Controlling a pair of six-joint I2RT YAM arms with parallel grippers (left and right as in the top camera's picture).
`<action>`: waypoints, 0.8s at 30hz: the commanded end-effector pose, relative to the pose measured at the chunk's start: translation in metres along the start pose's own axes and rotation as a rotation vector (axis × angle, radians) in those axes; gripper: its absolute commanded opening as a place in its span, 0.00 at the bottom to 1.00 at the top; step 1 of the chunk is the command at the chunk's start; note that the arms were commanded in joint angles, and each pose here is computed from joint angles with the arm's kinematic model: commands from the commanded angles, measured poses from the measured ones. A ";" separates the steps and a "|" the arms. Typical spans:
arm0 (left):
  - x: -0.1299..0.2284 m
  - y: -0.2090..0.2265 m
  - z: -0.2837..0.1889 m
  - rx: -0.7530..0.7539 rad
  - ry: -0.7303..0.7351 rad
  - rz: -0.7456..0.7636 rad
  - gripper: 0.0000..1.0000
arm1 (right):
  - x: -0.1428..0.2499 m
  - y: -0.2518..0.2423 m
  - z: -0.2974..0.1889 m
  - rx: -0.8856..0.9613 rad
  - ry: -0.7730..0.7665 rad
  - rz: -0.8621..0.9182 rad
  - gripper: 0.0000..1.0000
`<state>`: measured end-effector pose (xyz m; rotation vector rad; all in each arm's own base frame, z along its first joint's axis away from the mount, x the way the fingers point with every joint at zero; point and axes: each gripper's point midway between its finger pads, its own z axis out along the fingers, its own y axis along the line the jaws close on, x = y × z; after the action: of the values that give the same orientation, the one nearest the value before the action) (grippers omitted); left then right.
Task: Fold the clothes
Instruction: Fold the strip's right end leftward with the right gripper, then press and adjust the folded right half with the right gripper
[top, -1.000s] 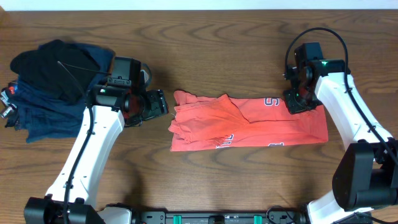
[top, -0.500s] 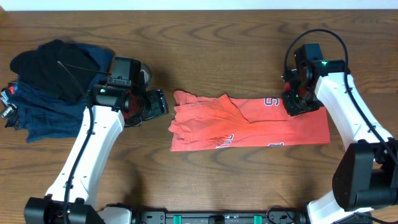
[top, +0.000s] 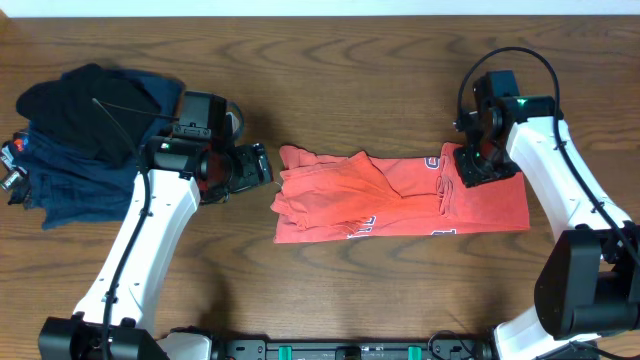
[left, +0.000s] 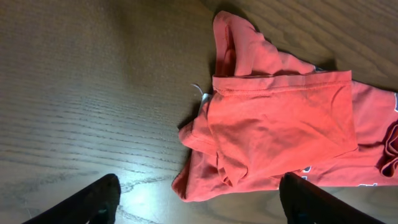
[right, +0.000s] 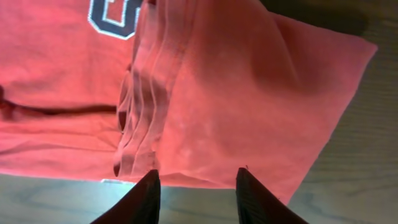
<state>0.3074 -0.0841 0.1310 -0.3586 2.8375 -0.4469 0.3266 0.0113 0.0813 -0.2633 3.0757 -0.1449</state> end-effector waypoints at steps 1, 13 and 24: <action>0.005 0.007 0.007 -0.017 0.020 0.007 0.85 | 0.005 0.000 0.012 0.029 0.016 0.075 0.38; 0.008 0.011 0.020 -0.035 0.062 -0.003 0.85 | 0.018 0.040 0.051 -0.079 0.007 0.061 0.55; 0.008 0.011 0.020 -0.036 0.062 -0.003 0.85 | 0.025 0.046 0.069 -0.075 -0.001 0.128 0.41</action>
<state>0.3068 -0.0840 0.1142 -0.3710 2.8897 -0.4322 0.3049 0.0417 0.0137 -0.1042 3.0690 -0.0215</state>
